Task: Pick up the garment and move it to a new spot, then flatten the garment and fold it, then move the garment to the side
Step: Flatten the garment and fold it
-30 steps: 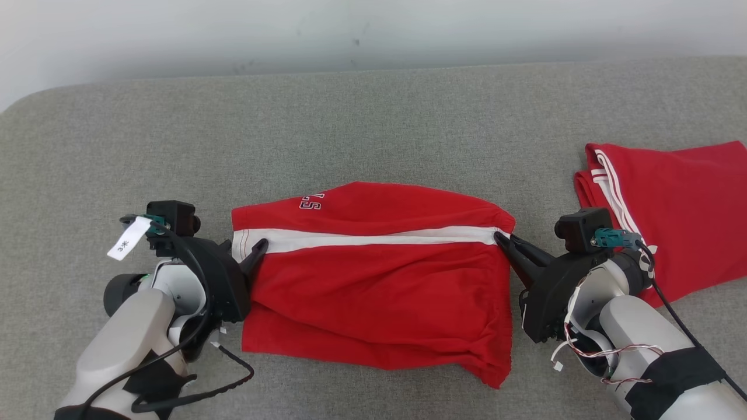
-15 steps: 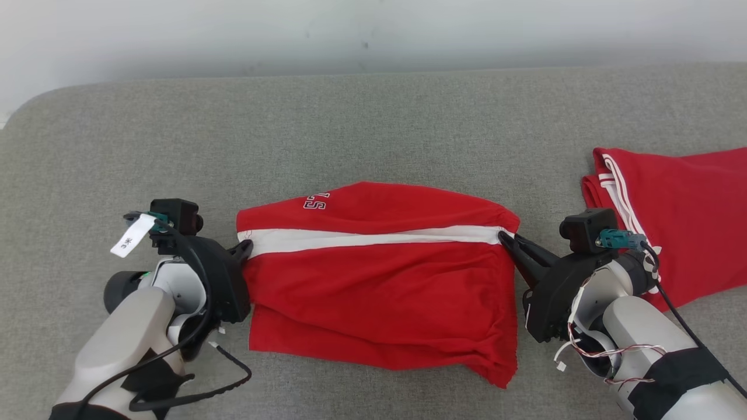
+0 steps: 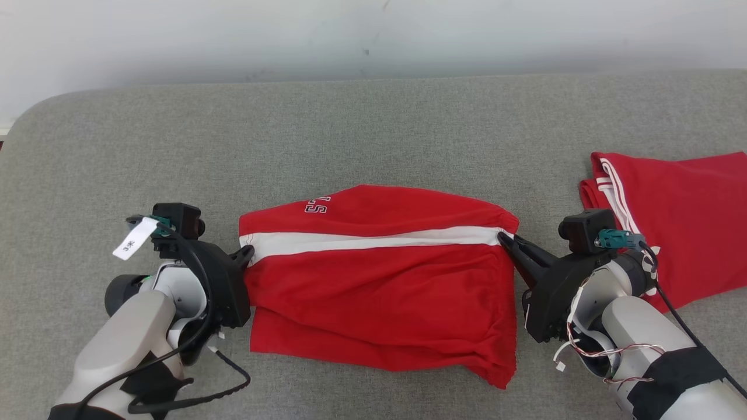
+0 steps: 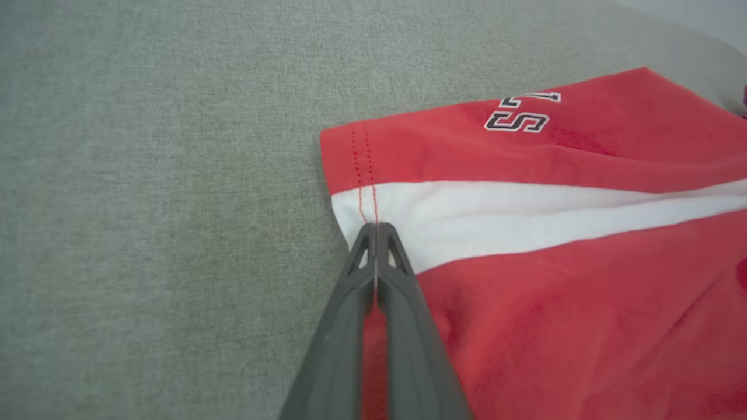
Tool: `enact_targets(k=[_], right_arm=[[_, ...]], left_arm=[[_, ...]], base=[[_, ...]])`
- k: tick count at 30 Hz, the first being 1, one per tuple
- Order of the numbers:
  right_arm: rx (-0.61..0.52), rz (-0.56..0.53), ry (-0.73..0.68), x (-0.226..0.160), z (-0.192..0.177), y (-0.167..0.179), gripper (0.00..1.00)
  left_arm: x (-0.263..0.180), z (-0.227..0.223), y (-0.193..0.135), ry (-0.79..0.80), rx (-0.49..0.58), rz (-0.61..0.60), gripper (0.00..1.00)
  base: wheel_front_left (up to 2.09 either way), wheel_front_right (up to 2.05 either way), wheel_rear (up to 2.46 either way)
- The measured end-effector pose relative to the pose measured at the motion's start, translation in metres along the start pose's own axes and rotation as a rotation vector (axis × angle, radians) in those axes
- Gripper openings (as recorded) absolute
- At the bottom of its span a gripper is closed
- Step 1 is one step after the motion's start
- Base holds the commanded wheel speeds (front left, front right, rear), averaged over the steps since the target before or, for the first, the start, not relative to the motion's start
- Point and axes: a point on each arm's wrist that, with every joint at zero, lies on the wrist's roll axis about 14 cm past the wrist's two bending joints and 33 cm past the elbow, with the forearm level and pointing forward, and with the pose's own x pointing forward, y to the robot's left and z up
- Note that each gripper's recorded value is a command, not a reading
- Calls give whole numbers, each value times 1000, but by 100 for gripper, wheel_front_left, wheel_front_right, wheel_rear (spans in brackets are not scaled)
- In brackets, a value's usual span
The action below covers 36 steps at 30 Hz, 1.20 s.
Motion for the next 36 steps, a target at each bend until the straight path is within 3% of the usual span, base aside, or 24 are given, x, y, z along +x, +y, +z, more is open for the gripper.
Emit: enact_targets(k=[9,22,25,32,36], right_arm=[[-6,-3,-6,-2,2,0,0],[-24,13,-114,-7,30,11,0],[-27,6,-142,-11,36,8,0],[-41,-54,-137,-33,21,-16,0],[-35,-54,-134,-36,14,-15,0]], left_arm=[[-4,-4,2,13,65,9,0],[-27,80,-7,-283,182,17,0],[-28,70,-18,-294,182,-13,0],[-27,-22,-72,-190,153,-149,0],[-29,-34,-84,-186,148,-181,0]], base=[[0,0,0],[0,0,0],[0,0,0],[0,0,0],[0,0,0]])
